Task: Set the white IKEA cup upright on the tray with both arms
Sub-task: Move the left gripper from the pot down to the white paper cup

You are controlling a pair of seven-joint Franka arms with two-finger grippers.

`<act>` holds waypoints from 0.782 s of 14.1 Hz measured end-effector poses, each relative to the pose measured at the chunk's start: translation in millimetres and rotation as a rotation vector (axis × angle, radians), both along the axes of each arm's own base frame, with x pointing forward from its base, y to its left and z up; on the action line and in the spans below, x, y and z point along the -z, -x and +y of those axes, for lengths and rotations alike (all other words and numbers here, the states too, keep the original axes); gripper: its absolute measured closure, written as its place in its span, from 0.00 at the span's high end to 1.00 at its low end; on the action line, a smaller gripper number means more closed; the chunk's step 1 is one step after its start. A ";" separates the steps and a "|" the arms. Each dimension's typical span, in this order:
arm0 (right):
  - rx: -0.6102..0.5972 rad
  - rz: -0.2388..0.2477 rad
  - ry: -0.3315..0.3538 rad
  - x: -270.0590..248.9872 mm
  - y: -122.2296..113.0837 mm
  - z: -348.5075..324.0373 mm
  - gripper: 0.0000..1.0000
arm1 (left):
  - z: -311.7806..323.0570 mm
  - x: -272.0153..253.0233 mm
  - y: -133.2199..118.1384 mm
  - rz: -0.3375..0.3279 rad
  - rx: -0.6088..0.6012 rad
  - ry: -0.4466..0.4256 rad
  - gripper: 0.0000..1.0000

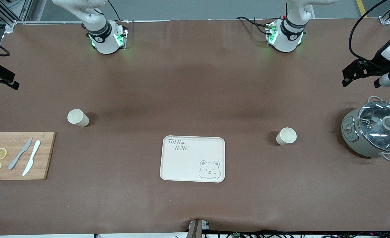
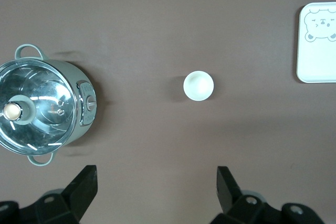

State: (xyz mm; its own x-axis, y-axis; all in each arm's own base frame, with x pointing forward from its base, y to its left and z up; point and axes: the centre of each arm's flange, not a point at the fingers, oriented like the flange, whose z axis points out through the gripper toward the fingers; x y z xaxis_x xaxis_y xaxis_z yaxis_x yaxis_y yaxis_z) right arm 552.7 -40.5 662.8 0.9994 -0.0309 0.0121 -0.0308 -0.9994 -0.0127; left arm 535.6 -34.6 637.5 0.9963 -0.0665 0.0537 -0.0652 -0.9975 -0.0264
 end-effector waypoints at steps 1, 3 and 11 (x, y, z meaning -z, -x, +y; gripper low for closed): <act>0.000 0.000 0.000 0.0 0.0 0.0 1.00 | 0.8 -0.1 0.0 0.000 -0.002 0.000 1.00; 0.000 0.000 0.000 0.0 0.0 0.0 1.00 | 7.0 -1.8 -0.4 -0.003 -0.013 0.000 1.00; 0.000 0.003 0.000 1.8 -1.0 -0.2 1.00 | 19.7 76.1 -46.8 0.077 -0.037 -0.003 1.00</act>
State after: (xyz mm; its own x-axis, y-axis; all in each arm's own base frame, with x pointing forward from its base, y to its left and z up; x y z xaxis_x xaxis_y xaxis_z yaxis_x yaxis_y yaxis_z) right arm 553.7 -40.6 660.9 0.9995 -0.0311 0.0086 -0.0310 -0.9994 -0.0128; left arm 582.4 -14.9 561.3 0.9993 -0.0291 -0.0235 -0.0297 -0.9992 -0.0258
